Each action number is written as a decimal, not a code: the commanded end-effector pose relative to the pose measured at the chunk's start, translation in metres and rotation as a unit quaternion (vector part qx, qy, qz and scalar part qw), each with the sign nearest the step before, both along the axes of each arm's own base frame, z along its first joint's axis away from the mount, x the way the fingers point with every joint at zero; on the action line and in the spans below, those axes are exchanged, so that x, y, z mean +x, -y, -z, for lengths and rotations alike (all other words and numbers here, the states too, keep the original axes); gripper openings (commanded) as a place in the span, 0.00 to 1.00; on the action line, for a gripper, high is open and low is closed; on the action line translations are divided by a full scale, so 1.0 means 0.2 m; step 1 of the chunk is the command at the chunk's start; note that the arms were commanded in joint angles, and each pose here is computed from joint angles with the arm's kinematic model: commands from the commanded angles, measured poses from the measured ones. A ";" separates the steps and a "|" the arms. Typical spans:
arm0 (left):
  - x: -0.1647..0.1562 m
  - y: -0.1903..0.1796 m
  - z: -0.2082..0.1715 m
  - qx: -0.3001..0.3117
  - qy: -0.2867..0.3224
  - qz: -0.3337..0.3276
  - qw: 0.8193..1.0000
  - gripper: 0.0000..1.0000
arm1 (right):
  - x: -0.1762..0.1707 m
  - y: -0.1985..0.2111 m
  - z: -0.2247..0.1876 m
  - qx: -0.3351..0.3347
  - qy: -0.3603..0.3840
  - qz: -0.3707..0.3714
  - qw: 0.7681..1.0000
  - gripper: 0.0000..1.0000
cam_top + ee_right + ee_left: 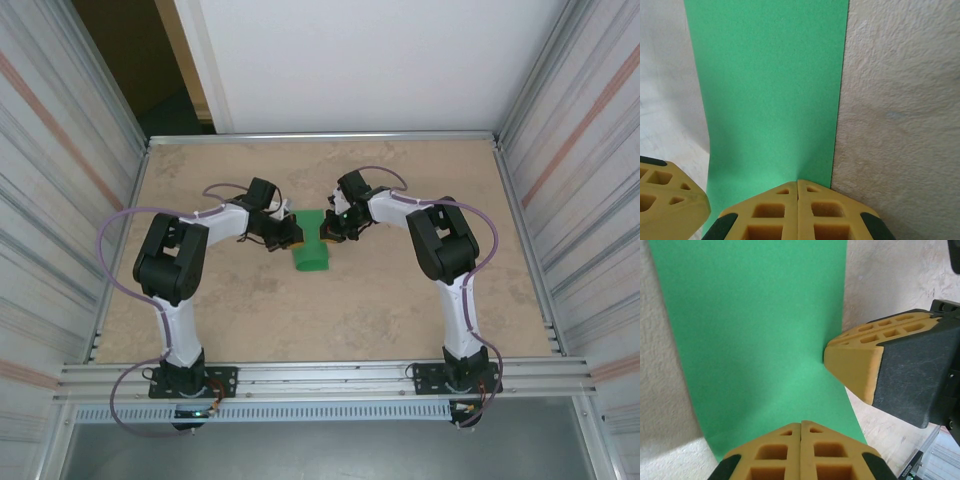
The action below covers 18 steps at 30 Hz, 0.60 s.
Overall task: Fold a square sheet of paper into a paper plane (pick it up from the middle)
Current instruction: First fold the square sheet of paper in half at the center of the table.
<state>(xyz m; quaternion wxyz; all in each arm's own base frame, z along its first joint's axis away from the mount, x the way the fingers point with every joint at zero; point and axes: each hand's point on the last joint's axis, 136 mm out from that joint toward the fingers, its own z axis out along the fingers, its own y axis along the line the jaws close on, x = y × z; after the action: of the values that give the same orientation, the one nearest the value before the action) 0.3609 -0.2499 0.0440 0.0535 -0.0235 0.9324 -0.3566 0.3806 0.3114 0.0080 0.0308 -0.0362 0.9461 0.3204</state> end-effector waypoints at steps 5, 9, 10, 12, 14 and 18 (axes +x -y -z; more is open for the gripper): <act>-0.08 -0.09 0.14 0.026 -0.055 -0.012 0.998 0.00 | -0.40 0.43 0.54 -0.222 -0.146 0.006 0.964 0.00; -0.10 -0.16 0.19 0.038 -0.065 -0.021 0.997 0.00 | -0.41 0.44 0.54 -0.224 -0.147 0.006 0.963 0.00; -0.11 -0.18 0.20 0.044 -0.068 -0.024 0.996 0.00 | -0.41 0.44 0.54 -0.225 -0.148 0.005 0.963 0.00; -0.12 -0.25 0.23 0.057 -0.077 -0.033 0.995 0.00 | -0.41 0.44 0.54 -0.226 -0.148 0.004 0.963 0.00; -0.14 -0.30 0.24 0.060 -0.081 -0.043 0.994 0.00 | -0.41 0.44 0.55 -0.226 -0.147 0.004 0.963 0.00; -0.12 -0.35 0.16 0.063 -0.059 -0.055 0.995 0.00 | -0.41 0.45 0.55 -0.228 -0.147 0.005 0.963 0.00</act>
<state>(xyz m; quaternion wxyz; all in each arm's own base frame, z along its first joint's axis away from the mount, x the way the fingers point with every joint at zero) 0.3486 -0.2086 0.0180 0.0237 -0.0712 0.9374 -0.3402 0.3809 0.3110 0.0077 0.0315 -0.0358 0.9466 0.3190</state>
